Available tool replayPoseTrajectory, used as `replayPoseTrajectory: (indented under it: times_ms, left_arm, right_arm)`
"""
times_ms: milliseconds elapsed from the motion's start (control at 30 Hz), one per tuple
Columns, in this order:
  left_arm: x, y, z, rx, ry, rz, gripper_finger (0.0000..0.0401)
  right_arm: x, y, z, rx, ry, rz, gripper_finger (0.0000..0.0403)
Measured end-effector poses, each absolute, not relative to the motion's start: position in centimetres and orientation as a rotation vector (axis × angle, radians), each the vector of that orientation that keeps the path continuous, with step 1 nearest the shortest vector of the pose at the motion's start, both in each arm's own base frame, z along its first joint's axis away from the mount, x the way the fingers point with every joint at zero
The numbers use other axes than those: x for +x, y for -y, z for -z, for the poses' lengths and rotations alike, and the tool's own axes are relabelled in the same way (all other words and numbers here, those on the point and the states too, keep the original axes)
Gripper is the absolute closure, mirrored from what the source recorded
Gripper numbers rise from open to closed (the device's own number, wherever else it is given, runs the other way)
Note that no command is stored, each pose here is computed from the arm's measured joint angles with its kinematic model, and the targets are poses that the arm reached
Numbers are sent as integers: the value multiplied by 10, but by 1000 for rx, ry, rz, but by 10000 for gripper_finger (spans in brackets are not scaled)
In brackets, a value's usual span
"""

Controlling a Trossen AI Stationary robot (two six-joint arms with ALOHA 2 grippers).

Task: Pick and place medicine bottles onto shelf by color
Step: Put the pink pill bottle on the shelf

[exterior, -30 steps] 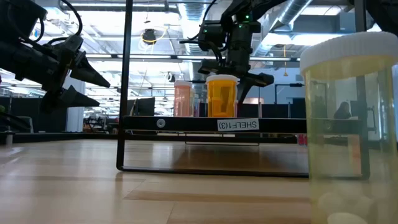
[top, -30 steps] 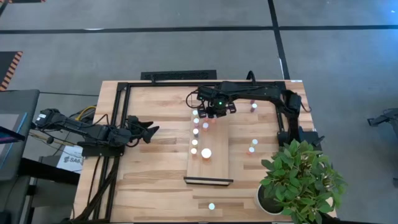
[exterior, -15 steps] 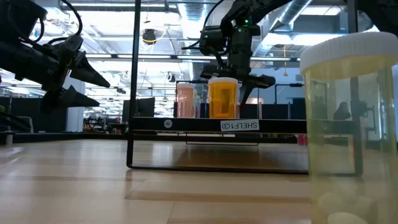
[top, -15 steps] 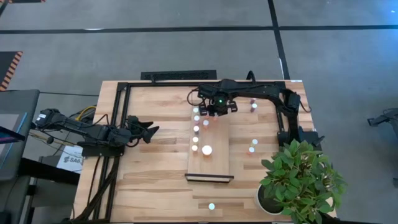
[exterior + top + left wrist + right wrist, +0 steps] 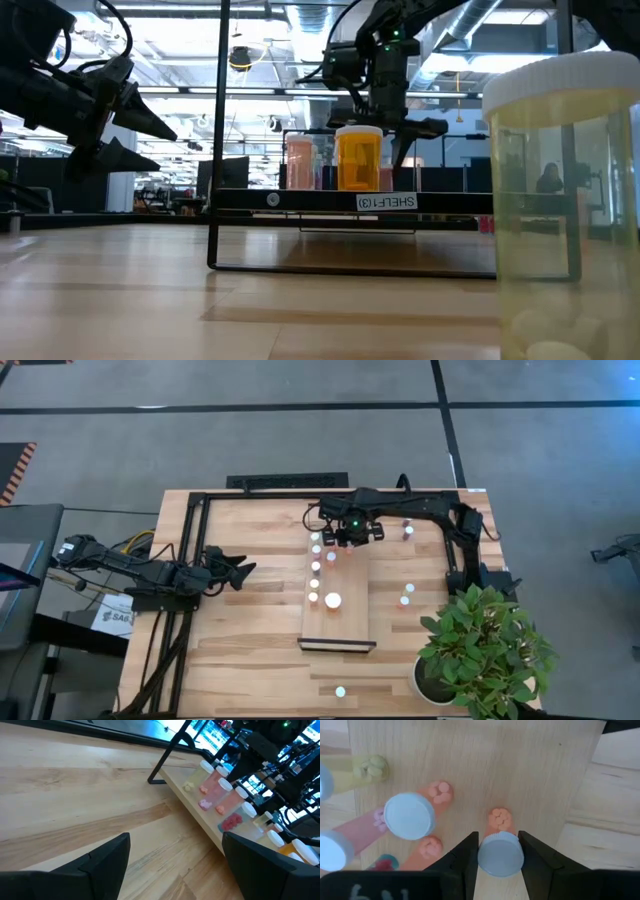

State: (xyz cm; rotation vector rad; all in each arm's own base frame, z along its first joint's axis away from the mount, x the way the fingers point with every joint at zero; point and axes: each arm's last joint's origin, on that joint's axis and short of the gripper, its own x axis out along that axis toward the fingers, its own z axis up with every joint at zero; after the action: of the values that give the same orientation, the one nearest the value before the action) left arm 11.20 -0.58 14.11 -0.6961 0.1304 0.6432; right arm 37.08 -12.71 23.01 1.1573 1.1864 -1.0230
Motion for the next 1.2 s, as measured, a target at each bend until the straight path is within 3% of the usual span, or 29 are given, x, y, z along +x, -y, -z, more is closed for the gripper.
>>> replayPoseTrajectory:
  times_ms: [433,1000,1200]
  left_arm:
    - [112,6,-141,-696,-130,-644,98]
    - [112,6,-141,-696,-131,-644,98]
    - [112,6,-141,-696,-130,-644,98]
  right_arm:
    - [370,120,-230,1160,-1175,1119,257]
    - [374,129,-231,1165,-1087,1110,257]
    - [375,129,-231,1167,-1079,1106,233]
